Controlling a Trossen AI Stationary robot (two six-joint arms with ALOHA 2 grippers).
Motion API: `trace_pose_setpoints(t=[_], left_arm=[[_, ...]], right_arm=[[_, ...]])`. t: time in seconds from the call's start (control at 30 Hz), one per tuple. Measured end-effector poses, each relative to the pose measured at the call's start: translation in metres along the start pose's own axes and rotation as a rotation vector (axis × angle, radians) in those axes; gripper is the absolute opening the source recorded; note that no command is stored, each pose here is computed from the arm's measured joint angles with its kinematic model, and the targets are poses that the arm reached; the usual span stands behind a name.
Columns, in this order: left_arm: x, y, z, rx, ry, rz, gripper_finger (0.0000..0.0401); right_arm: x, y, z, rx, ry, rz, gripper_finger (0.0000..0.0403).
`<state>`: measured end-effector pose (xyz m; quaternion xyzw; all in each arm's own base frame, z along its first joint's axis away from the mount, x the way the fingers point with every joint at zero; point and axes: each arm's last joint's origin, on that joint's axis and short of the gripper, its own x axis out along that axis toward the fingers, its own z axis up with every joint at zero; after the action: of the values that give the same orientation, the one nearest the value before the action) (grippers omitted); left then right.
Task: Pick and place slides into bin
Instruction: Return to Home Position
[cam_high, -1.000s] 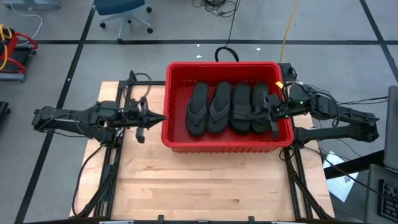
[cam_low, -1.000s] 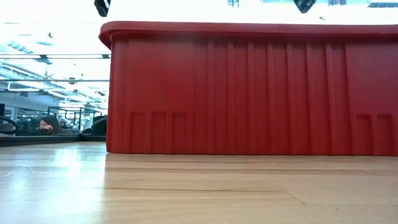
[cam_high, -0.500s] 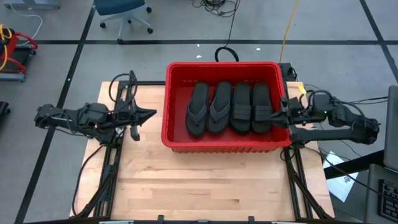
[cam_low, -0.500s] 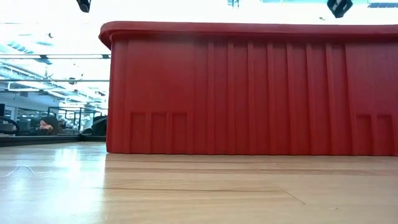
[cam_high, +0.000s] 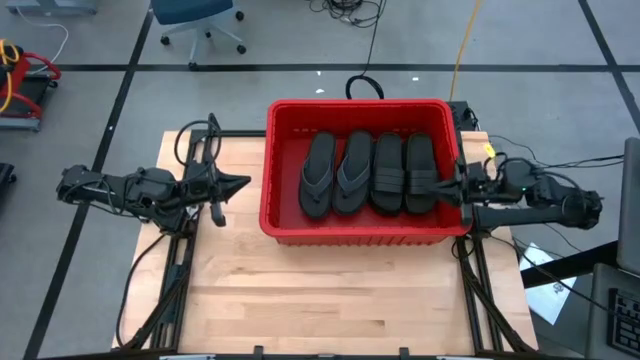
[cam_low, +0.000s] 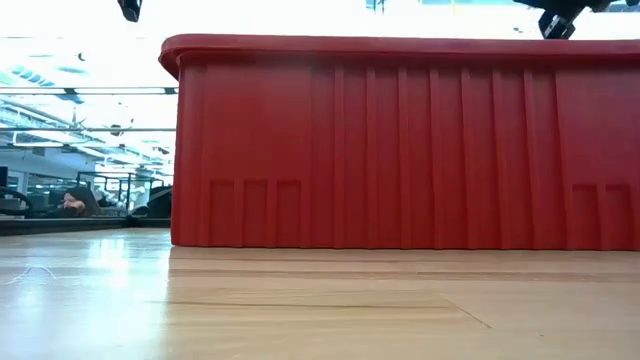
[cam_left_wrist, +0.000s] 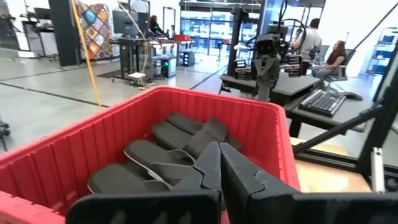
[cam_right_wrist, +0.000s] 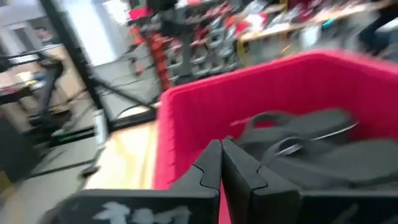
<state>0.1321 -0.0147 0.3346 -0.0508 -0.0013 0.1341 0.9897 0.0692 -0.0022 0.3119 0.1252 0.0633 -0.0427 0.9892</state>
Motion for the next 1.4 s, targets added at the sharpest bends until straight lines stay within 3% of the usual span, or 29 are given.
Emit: trace_pose_setpoints(t=[0.13,0.4,0.53,0.77,0.9,1.23,1.4], left_arm=[[0.000,0.001,0.001,0.020,-0.005,0.011,0.0000],[0.000,-0.002,-0.005,0.006,-0.037,-0.088,0.0000],[0.008,-0.005,-0.027,-0.023,-0.103,-0.148,0.0000],[0.002,0.003,-0.073,-0.118,-0.202,-0.132,0.0000],[-0.012,0.004,-0.074,-0.143,-0.185,-0.161,0.0000],[-0.035,0.008,-0.057,-0.074,-0.081,-0.141,0.0000],[-0.031,0.008,-0.073,0.010,-0.045,-0.132,0.0000]], right_arm=[[-0.009,-0.003,0.000,-0.060,-0.043,-0.081,0.0000],[-0.018,-0.004,0.000,-0.112,-0.104,-0.074,0.0000],[-0.014,-0.004,0.000,-0.106,-0.134,-0.067,0.0000],[-0.005,-0.006,-0.013,-0.147,-0.082,-0.074,0.0000],[-0.004,-0.005,-0.015,-0.114,-0.066,-0.026,0.0000],[-0.004,-0.005,-0.015,-0.107,-0.068,-0.022,0.0000],[-0.004,-0.005,-0.014,-0.129,-0.070,-0.028,0.0000]])
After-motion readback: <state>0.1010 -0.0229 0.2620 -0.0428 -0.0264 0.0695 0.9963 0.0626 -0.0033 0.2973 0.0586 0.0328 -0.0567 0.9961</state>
